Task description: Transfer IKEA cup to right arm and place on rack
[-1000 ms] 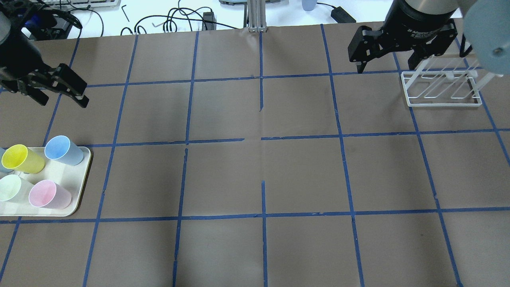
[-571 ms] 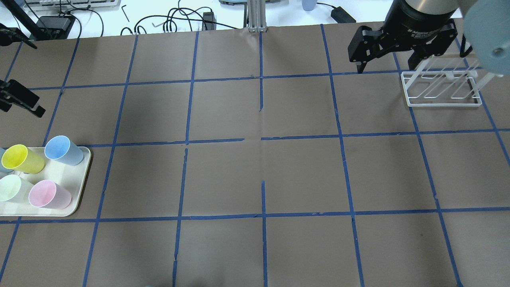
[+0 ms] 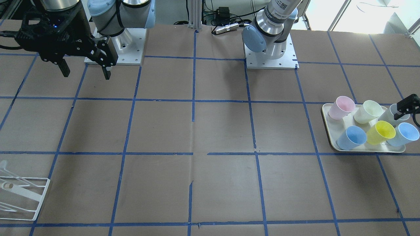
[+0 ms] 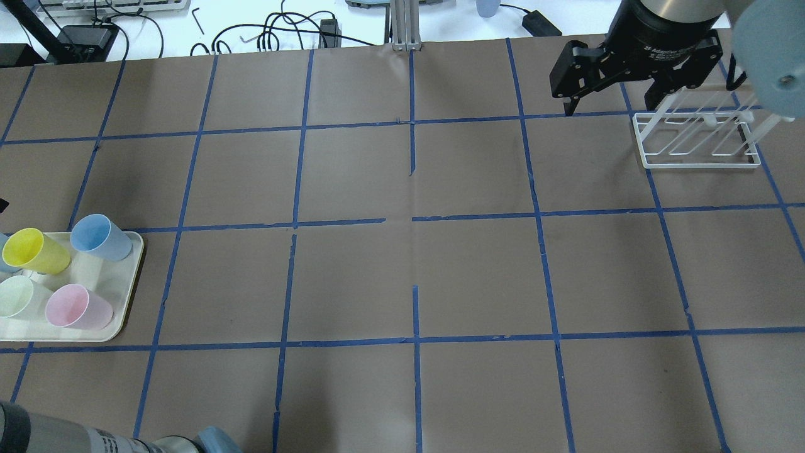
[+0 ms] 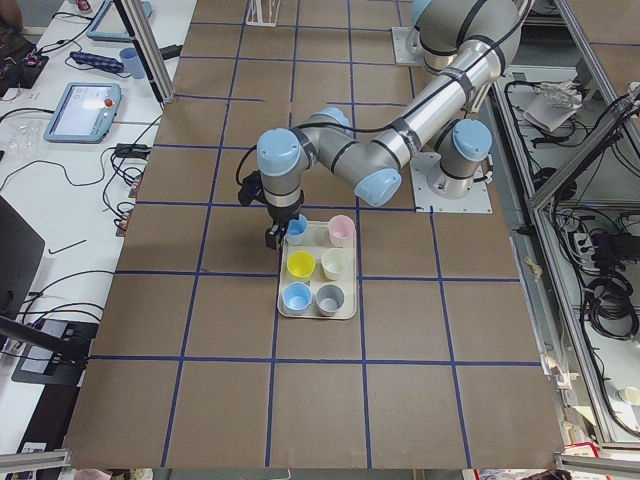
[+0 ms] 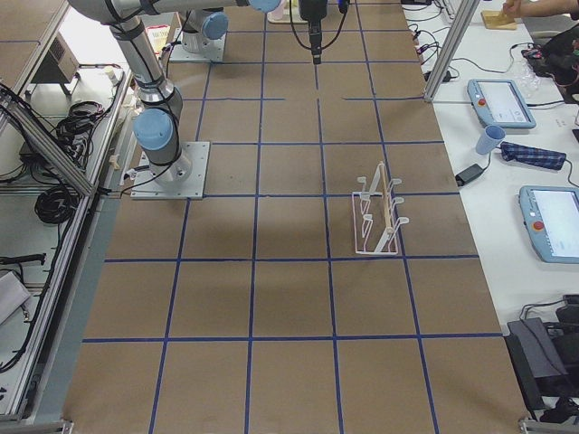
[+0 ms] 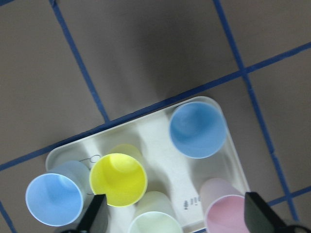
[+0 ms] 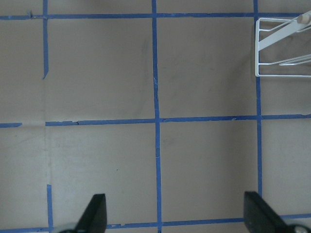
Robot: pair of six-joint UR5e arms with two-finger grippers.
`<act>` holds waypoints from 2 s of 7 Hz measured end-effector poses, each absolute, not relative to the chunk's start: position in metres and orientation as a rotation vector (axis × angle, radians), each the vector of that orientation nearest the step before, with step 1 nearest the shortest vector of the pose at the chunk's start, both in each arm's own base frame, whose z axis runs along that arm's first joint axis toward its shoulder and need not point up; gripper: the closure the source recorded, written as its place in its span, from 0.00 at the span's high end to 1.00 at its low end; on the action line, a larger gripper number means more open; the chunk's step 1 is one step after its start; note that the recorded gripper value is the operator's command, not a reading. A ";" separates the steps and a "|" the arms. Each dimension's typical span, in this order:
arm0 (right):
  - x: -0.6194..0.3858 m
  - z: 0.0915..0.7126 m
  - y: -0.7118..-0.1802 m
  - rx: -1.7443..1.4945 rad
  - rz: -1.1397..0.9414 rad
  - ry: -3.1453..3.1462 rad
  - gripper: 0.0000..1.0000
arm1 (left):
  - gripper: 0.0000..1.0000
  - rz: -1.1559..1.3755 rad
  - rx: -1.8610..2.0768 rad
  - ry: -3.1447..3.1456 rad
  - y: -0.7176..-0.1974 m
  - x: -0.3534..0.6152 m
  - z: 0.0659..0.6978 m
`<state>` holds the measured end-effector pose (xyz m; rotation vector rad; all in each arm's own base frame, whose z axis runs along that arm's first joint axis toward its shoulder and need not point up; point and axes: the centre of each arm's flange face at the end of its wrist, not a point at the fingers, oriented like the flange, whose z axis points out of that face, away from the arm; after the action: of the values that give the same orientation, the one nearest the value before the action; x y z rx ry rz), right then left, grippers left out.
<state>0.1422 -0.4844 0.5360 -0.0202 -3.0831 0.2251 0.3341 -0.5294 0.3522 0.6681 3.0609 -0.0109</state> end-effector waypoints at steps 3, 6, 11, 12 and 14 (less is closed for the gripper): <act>0.142 0.536 -0.484 -0.020 0.224 -3.083 1.00 | 1.00 0.044 0.790 3.071 -0.543 0.367 0.301; 0.142 0.536 -0.484 -0.020 0.226 -3.083 1.00 | 0.98 0.133 0.913 3.054 -0.539 0.382 0.270; 0.142 0.536 -0.484 -0.020 0.224 -3.083 1.00 | 0.90 0.162 0.952 3.085 -0.537 0.383 0.240; 0.142 0.536 -0.484 -0.020 0.224 -3.084 1.00 | 0.90 0.165 0.955 3.089 -0.537 0.383 0.237; 0.142 0.536 -0.484 -0.020 0.226 -3.085 1.00 | 0.77 0.167 0.958 3.097 -0.538 0.384 0.231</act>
<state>0.1424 -0.4837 0.5361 -0.0201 -3.0846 0.2255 0.3837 -0.5377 0.2312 0.9578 3.0965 0.1671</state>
